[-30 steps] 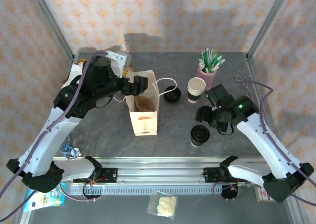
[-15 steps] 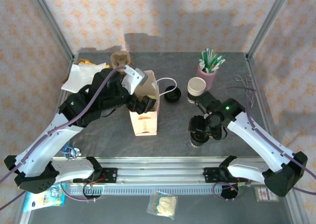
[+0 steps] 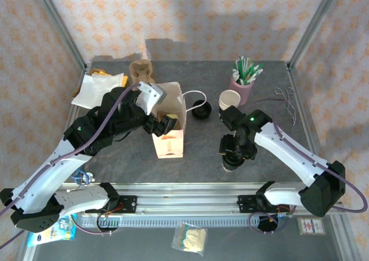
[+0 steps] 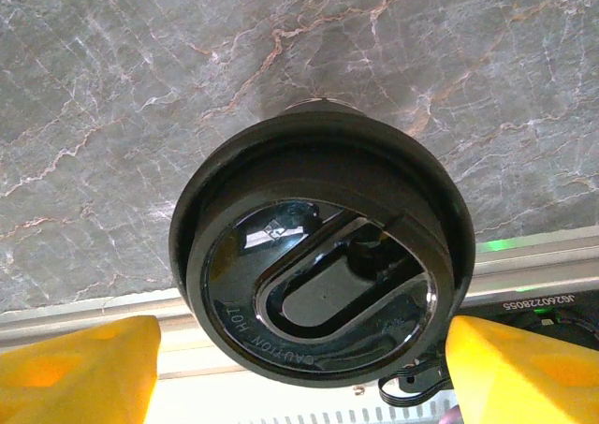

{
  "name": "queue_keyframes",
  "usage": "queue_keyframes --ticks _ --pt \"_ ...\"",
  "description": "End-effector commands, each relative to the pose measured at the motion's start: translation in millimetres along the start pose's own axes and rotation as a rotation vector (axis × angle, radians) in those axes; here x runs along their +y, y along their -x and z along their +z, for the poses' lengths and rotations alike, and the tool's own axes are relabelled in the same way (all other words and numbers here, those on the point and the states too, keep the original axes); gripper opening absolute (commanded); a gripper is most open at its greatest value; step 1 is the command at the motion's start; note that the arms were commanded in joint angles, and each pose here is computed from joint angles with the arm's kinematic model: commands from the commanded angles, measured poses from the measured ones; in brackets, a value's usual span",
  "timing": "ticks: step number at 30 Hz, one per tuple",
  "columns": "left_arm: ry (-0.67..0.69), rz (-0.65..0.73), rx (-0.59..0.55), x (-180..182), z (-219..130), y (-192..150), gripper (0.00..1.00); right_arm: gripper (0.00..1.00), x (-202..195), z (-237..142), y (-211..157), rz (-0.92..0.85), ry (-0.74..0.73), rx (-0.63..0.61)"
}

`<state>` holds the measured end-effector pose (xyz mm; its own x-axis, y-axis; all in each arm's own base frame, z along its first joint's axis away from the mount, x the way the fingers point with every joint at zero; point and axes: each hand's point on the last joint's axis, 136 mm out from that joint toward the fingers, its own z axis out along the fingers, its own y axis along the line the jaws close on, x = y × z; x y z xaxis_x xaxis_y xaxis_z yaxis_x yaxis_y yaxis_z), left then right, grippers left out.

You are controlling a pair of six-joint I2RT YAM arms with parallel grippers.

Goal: Pack the takeout coffee

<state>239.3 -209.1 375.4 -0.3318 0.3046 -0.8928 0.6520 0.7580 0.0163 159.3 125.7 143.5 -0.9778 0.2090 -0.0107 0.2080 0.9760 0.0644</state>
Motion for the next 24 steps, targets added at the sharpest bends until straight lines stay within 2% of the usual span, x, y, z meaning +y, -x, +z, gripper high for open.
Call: queue_keyframes --ticks 1,11,18,24 --pt "0.023 0.021 -0.041 3 -4 6 0.99 0.8 -10 2 3 -0.016 -0.06 -0.018" --pt "0.026 0.02 -0.036 3 0 3 0.99 0.84 -13 4 5 -0.027 -0.089 -0.029" --pt "0.025 0.016 -0.036 3 1 2 0.99 0.79 -15 10 6 -0.031 -0.109 -0.018" --pt "0.026 0.016 -0.031 3 2 1 0.99 0.78 -13 15 4 -0.026 -0.096 -0.009"
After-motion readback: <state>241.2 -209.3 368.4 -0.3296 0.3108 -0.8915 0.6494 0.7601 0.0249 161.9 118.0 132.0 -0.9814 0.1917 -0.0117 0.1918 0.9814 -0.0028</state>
